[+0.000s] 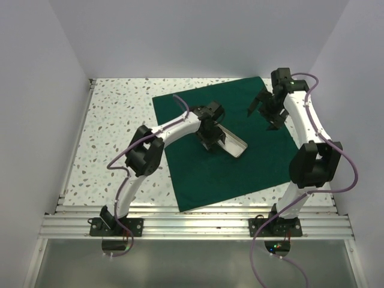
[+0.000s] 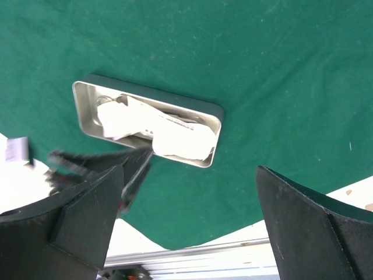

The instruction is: Prepare the surgical pack

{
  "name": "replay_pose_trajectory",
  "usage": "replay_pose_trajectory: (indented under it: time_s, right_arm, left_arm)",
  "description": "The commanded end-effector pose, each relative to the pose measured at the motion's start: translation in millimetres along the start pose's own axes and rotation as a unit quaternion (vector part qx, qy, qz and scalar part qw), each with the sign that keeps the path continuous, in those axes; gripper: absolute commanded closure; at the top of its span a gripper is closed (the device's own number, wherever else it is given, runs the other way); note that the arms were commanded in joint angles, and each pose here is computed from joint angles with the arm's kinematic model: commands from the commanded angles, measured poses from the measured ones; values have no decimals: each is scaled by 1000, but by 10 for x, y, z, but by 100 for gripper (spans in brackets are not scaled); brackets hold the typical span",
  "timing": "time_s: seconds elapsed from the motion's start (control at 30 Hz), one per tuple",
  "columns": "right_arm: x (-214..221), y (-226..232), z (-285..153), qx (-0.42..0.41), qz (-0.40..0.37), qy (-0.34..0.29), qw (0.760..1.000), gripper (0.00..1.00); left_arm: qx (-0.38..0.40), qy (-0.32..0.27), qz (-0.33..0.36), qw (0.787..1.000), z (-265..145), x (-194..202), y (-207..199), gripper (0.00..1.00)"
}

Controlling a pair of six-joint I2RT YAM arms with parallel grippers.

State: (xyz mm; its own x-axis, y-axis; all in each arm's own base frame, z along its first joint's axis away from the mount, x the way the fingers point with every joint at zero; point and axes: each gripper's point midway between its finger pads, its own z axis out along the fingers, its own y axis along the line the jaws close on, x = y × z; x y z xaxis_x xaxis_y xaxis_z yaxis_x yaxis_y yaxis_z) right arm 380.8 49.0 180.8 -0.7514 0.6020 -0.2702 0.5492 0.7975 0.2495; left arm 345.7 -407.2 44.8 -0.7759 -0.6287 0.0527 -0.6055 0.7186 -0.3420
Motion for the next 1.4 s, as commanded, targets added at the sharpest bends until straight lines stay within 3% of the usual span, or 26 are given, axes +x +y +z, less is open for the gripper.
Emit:
replay_pose_trajectory:
  time_s: [0.0, 0.07, 0.1, 0.13, 0.2, 0.23, 0.27, 0.3, 0.33, 0.4, 0.43, 0.47, 0.53, 0.6, 0.73, 0.87, 1.07, 1.37]
  right_arm:
    - [53, -73, 168, 1, -22, 12, 1000, 1]
    - [145, -160, 307, 14, -31, 28, 999, 2]
    - [174, -179, 364, 15, -31, 32, 999, 2]
    - [164, -166, 412, 9, -29, 29, 999, 3]
    - [249, -216, 527, 11, -29, 38, 999, 10]
    - [268, -305, 573, 28, -29, 35, 999, 20]
    - [266, -352, 599, 36, -31, 30, 998, 25]
    - [246, -378, 637, 39, -30, 21, 999, 29]
    - [240, -414, 668, 42, -37, 18, 998, 52]
    - [257, -551, 789, 67, -52, 23, 996, 74]
    - [251, -583, 839, 75, -59, 24, 995, 96]
    - [247, -617, 915, 83, -67, 27, 994, 100]
    - [177, -594, 1006, 80, -81, 16, 993, 100]
    - [115, -574, 1113, 79, -90, 9, 993, 100]
    - [79, -609, 1339, 98, -98, 20, 990, 100]
    - [126, -546, 1516, 98, -100, 38, 989, 100]
    - [363, -313, 1706, 80, -128, 72, 986, 100]
    - [736, 36, 1951, 50, -161, 120, 978, 100]
  left_arm:
    - [79, -38, 156, 984, -801, -208, -257, 43]
    - [100, -97, 211, 968, -1169, -578, -237, 44]
    - [87, -137, 266, 950, -1150, -813, -103, 45]
    - [110, -170, 279, 939, -1443, -956, -95, 48]
    - [135, -200, 291, 926, -1565, -1345, 96, 67]
    - [139, -209, 284, 926, -1577, -1578, 194, 77]
    - [136, -212, 302, 920, -1533, -1667, 259, 99]
    - [123, -209, 308, 920, -1397, -1765, 337, 100]
    - [118, -213, 319, 916, -1331, -1852, 365, 100]
    - [120, -209, 374, 896, -1079, -1930, 323, 100]
    - [117, -207, 386, 891, -980, -1956, 308, 100]
    - [111, -207, 394, 889, -881, -1996, 307, 100]
    - [92, -176, 386, 901, -551, -2121, 353, 100]
    - [91, -167, 396, 898, -366, -2166, 356, 100]
    - [69, -187, 380, 903, -285, -2319, 519, 100]
    - [-4, -114, 321, 940, -24, -2231, 1086, 100]
    - [-49, -49, 217, 974, -50, -1867, 1908, 100]
    - [-100, -38, 169, 980, -240, -1681, 2757, 100]
